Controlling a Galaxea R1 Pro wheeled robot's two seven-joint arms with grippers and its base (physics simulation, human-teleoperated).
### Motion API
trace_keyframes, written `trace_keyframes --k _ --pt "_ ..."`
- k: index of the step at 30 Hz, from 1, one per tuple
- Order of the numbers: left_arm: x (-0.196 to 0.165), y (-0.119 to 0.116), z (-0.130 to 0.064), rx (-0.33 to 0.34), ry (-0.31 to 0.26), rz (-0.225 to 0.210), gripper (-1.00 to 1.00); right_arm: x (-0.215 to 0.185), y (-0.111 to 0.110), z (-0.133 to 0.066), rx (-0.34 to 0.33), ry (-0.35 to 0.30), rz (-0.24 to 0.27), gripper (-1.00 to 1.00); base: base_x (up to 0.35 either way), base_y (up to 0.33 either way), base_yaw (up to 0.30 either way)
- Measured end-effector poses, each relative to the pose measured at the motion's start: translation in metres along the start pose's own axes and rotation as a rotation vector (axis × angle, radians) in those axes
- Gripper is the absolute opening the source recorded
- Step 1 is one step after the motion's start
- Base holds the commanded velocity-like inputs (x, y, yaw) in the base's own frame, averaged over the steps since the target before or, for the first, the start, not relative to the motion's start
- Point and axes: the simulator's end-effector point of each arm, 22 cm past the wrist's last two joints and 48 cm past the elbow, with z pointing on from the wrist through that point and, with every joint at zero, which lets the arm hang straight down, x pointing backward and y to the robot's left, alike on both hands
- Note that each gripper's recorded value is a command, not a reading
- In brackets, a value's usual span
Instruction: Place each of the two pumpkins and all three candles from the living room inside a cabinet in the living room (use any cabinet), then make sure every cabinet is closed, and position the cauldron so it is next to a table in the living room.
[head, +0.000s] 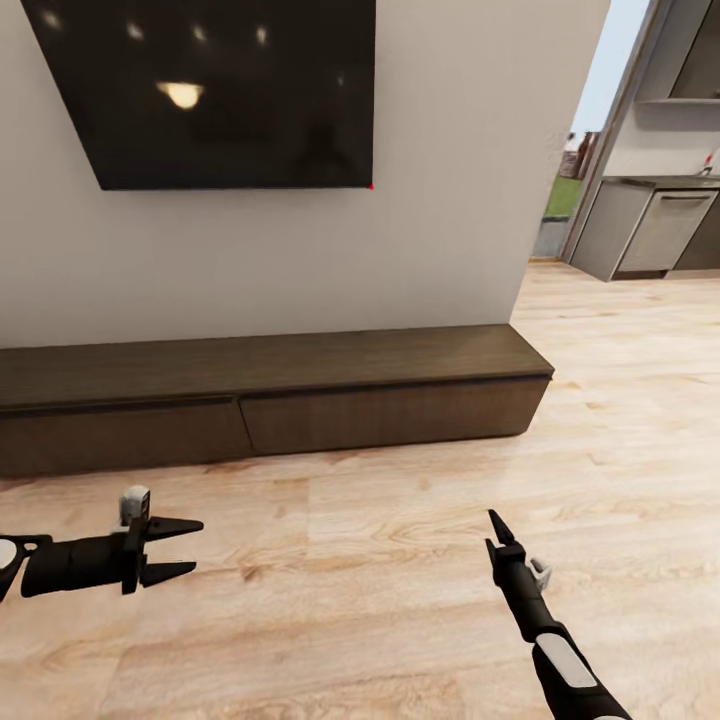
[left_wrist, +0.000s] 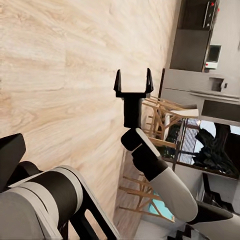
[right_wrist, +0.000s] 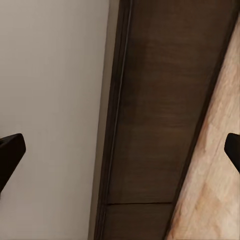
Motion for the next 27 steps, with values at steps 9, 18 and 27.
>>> trace_keyframes --k 9,18,27 --pt "0.014 0.0 0.004 0.064 0.022 -0.036 1.0 -0.001 0.001 0.0 -0.001 -0.002 0.001 1.0 0.198 0.0 0.0" --pt "0.017 0.0 0.004 0.074 0.024 -0.042 1.0 -0.006 -0.001 -0.002 0.002 -0.02 0.008 1.0 0.336 0.0 0.0" --pt "0.017 -0.001 0.005 0.078 0.025 -0.043 1.0 -0.011 -0.002 -0.002 0.005 -0.035 0.016 1.0 0.34 0.0 0.0"
